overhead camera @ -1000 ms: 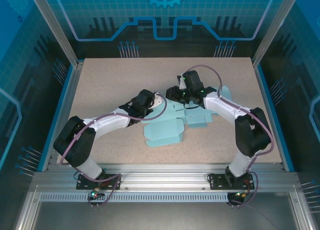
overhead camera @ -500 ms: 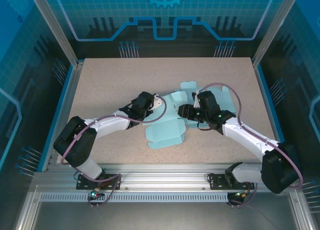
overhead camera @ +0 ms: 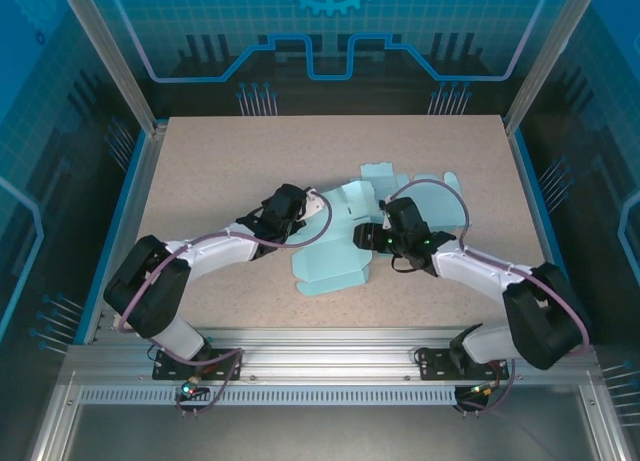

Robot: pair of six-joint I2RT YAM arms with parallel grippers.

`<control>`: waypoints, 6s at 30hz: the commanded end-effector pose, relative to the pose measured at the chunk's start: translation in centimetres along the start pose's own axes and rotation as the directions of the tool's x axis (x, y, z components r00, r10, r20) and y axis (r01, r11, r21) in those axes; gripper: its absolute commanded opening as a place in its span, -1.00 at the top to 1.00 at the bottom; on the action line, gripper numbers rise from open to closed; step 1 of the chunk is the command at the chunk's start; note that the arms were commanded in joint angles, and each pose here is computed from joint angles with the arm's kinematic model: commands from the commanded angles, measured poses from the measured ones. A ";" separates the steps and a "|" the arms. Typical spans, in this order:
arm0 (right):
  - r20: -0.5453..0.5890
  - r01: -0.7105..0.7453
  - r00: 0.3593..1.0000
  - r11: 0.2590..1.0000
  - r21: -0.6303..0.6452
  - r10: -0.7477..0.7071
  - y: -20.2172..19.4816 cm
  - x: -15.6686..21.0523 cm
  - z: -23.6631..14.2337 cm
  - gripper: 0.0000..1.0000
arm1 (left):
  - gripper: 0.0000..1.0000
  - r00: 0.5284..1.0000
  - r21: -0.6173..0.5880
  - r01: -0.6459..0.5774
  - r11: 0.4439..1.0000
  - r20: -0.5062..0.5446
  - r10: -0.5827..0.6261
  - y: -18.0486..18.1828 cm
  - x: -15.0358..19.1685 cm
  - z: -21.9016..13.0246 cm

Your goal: Fold the paper box

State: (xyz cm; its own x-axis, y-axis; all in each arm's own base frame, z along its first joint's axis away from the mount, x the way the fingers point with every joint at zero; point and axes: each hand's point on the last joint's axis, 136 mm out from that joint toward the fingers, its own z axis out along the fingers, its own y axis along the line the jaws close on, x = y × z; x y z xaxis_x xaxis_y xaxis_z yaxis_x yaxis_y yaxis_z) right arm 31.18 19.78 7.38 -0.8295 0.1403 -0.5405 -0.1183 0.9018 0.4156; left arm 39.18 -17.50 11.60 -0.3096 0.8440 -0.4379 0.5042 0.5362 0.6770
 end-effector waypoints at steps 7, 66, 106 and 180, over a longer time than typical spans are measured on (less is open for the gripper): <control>0.079 0.046 0.996 0.996 -0.073 -0.041 1.6 -3.5 2.1 -0.32 | 1.00 0.999 0.008 0.012 1.000 0.042 -0.012 0.0 -0.7 -0.6; 0.209 -0.168 0.961 0.983 -0.075 0.180 -6.9 -6.2 -5.9 0.08 | 1.00 0.924 -0.421 -0.228 0.878 0.191 0.332 -0.1 -4.1 -0.1; 0.040 0.092 0.996 0.962 -0.255 -0.084 -2.5 -3.4 1.5 0.09 | 1.00 0.846 -0.509 -0.304 0.806 0.245 0.474 -2.4 -4.4 0.7; 0.204 0.321 0.906 0.915 0.245 -0.372 0.4 -3.8 6.5 1.00 | -0.10 0.898 -0.562 -0.057 0.825 0.333 0.288 1.2 -6.6 -4.6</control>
State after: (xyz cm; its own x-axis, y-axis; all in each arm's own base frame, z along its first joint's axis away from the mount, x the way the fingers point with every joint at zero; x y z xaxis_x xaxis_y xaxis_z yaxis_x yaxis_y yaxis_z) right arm 37.94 20.95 4.39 -0.6177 -0.0945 -0.7808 -0.2069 0.9773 0.0454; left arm 38.72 -23.01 13.58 0.1434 0.9593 -0.2433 0.0666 0.2359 0.9695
